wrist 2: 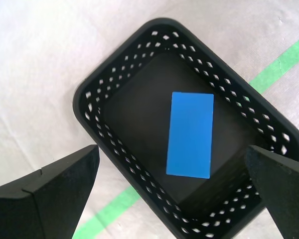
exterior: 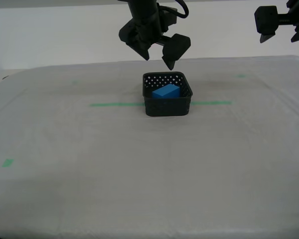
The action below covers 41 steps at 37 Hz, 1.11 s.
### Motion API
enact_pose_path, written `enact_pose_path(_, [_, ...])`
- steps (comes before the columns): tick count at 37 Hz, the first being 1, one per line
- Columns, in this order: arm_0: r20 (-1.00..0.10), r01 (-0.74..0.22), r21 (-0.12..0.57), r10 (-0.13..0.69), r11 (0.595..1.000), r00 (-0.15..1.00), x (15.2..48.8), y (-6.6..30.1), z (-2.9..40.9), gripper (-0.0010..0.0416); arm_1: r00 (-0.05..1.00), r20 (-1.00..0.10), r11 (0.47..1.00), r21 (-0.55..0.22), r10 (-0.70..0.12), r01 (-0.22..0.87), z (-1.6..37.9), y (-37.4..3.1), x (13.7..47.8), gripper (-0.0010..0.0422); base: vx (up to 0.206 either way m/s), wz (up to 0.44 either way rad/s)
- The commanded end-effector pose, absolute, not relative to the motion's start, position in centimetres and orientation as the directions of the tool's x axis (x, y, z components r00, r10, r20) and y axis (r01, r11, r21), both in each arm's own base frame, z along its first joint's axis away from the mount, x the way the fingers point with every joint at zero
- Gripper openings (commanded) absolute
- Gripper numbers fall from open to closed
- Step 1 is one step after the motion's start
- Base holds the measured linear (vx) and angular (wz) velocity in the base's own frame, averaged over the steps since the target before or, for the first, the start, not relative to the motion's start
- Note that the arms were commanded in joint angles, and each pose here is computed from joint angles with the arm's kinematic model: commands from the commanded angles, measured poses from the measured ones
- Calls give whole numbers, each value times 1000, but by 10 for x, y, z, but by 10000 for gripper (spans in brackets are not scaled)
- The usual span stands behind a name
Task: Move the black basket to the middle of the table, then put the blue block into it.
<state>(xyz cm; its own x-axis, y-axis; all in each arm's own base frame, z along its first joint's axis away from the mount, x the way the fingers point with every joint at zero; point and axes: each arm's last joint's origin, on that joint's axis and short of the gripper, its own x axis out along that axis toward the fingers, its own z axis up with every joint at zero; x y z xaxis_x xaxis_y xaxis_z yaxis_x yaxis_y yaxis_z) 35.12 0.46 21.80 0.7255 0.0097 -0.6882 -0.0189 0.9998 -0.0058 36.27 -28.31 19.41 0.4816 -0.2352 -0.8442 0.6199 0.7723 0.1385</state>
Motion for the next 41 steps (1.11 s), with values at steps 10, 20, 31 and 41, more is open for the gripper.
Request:
enact_pose_path(10, [-687, -20, -6, 10, 1000, 727, 351, 5, 218, 399, 435, -876, 876, 31, -209, 482, 207, -272, 366, 401, 0, 0])
enact_pose_path(20, [-687, -20, -6, 10, 1000, 727, 351, 5, 218, 399, 351, -928, 919, 23, -127, 394, 221, -250, 366, 401, 0, 0])
enact_pose_path(31, [-687, -20, -6, 10, 1000, 727, 351, 5, 218, 399, 277, -959, 943, 38, -58, 329, 237, -222, 372, 401, 0, 0])
enact_pose_path(41, [-687, -20, -6, 10, 1000, 727, 351, 5, 218, 399, 319, -946, 960, 34, -59, 278, 261, -192, 377, 401, 0, 0])
